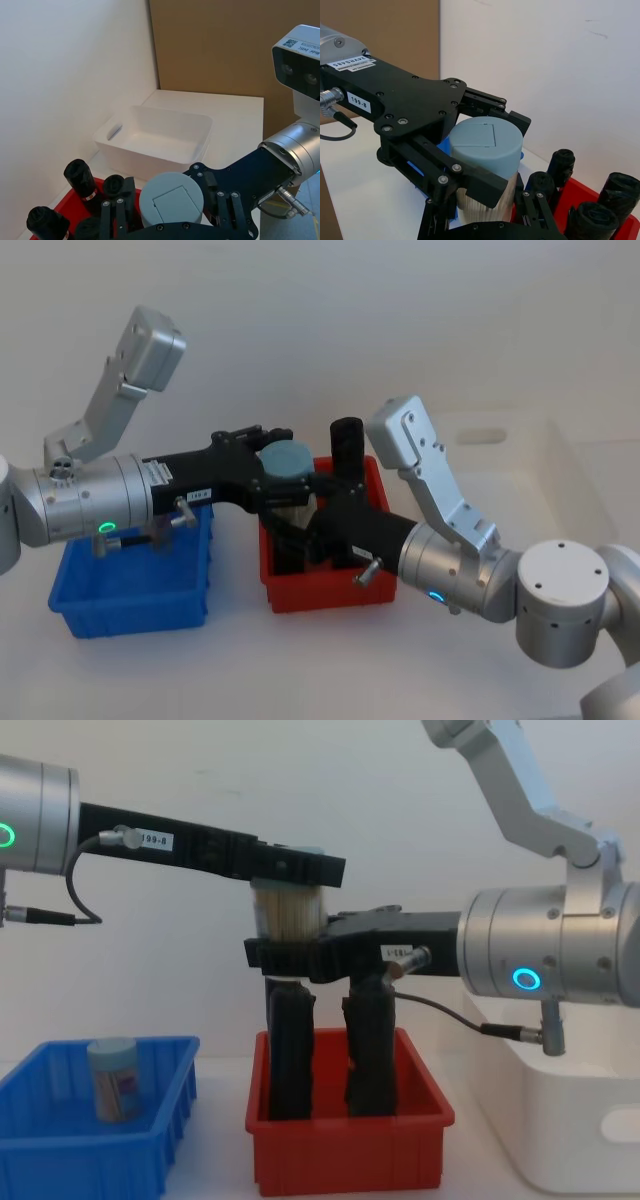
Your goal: Pick the cotton swabs from the blue box and place them into the white box.
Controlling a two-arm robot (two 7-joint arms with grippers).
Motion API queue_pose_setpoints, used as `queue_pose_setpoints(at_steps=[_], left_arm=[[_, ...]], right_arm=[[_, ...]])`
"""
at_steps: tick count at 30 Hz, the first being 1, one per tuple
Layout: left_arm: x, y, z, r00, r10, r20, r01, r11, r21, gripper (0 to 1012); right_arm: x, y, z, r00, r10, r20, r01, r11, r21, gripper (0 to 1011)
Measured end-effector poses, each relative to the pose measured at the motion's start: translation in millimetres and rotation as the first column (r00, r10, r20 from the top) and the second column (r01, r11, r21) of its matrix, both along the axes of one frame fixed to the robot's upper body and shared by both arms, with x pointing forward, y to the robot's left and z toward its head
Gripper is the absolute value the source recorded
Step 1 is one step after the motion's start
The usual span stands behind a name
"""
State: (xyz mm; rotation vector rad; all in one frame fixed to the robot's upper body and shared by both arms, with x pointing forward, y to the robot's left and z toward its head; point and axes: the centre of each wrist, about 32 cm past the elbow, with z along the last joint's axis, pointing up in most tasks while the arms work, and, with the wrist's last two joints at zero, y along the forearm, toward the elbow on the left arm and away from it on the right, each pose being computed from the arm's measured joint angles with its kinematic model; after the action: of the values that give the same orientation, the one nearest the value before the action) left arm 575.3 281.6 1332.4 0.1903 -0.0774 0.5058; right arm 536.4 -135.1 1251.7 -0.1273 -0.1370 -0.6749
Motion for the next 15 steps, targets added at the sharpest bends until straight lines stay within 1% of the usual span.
queue_pose_setpoints(at_steps=[3, 5, 6, 15], left_arm=[[0.0, 0.1, 0.0, 1.0000, 0.000, 0.000, 0.000, 1.0000, 0.000, 922], [0.0, 0.1, 0.0, 1.0000, 0.000, 0.000, 0.000, 1.0000, 0.000, 952], [0.0, 0.1, 0.0, 1.0000, 0.001, 0.000, -0.001, 1.0000, 0.000, 996], [0.0, 0.2, 0.1, 1.0000, 0.001, 0.000, -0.001, 1.0000, 0.000, 1004]], right_arm=[[-0.6, -1.2, -0.2, 1.000, -0.006, -0.001, 0.006, 1.000, 0.001, 628], [-1.0, -2.0, -0.2, 1.000, -0.010, -0.003, 0.010, 1.000, 0.002, 626], [-1.3, -2.3, -0.3, 1.000, -0.012, -0.003, 0.012, 1.000, 0.002, 628], [-7.6, -10.4, -0.7, 0.999, -0.053, -0.006, 0.053, 0.999, 0.011, 628]])
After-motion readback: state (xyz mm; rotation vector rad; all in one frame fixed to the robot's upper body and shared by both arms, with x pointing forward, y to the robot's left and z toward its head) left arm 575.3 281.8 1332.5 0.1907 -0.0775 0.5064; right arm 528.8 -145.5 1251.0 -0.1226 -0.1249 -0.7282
